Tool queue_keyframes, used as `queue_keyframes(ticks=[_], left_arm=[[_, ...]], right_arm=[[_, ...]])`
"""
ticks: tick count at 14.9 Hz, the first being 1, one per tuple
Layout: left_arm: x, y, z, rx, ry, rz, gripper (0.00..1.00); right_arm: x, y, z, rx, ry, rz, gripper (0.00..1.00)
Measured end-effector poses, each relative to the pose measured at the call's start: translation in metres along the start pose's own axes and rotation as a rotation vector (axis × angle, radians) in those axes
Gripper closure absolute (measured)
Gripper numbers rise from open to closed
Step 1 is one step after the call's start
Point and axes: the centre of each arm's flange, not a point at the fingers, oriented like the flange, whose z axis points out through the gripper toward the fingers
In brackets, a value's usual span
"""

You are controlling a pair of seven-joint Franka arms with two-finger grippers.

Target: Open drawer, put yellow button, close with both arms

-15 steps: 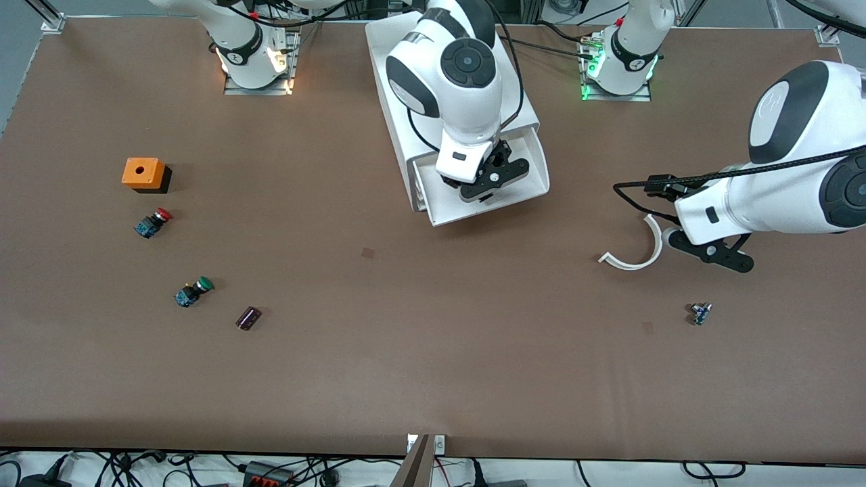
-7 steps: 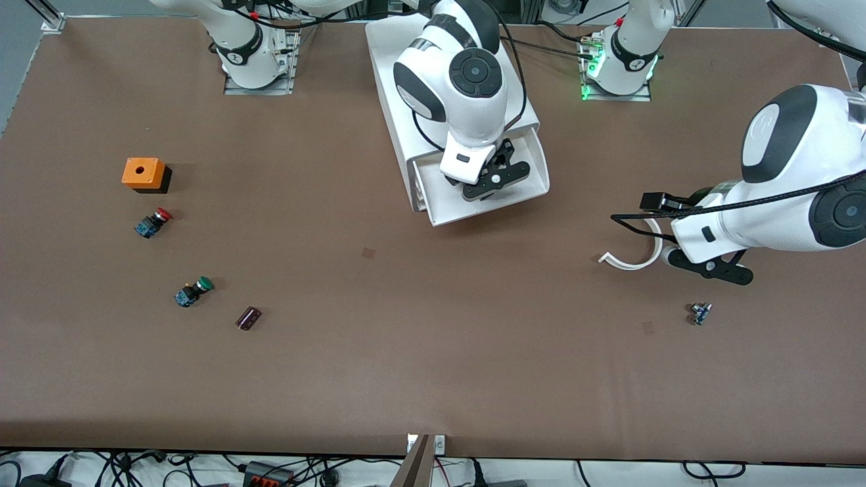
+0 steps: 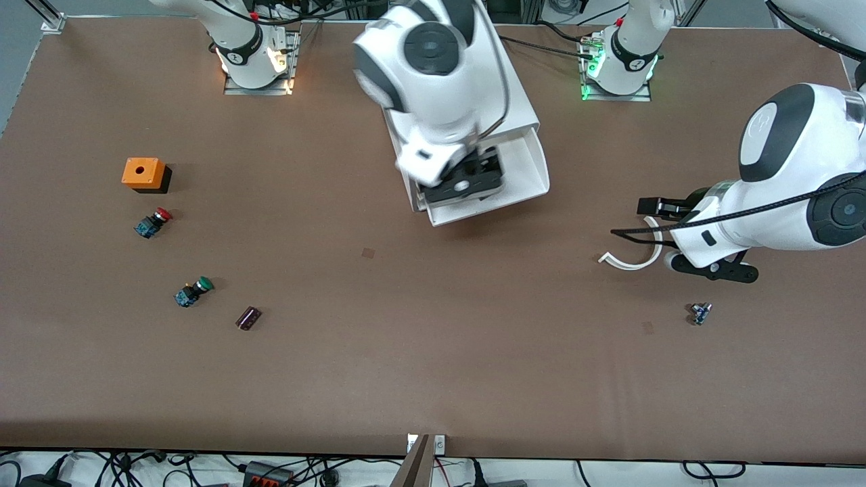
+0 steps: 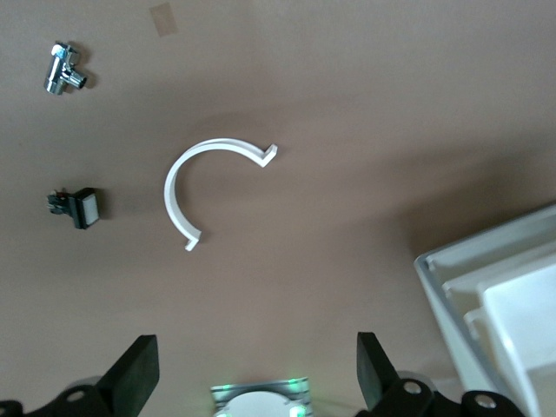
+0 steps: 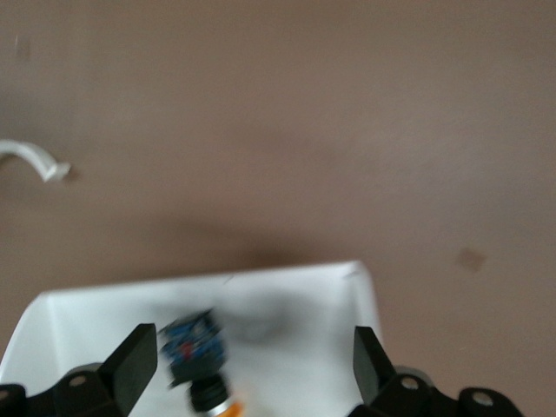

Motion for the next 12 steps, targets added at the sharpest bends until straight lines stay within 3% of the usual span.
queue_keyframes(ticks=[3,6,12], left_arm=[[0.006,0.015,0.003,-0.064,0.031,-0.101,0.0],[0.019,0.054,0.028,-0.107,0.08,-0.169,0.0],[0.013,0.179,0.102,-0.217,0.199,-0.314,0.0]], right_arm=[[0.059,0.101,-0.033,-0.02,0.044,0.091,0.0],[0.103,0.216,-0.046,-0.056,0.032,0.038,0.0],[0.129,0.374,-0.055,-0.091,-0.026,0.133,0.0]])
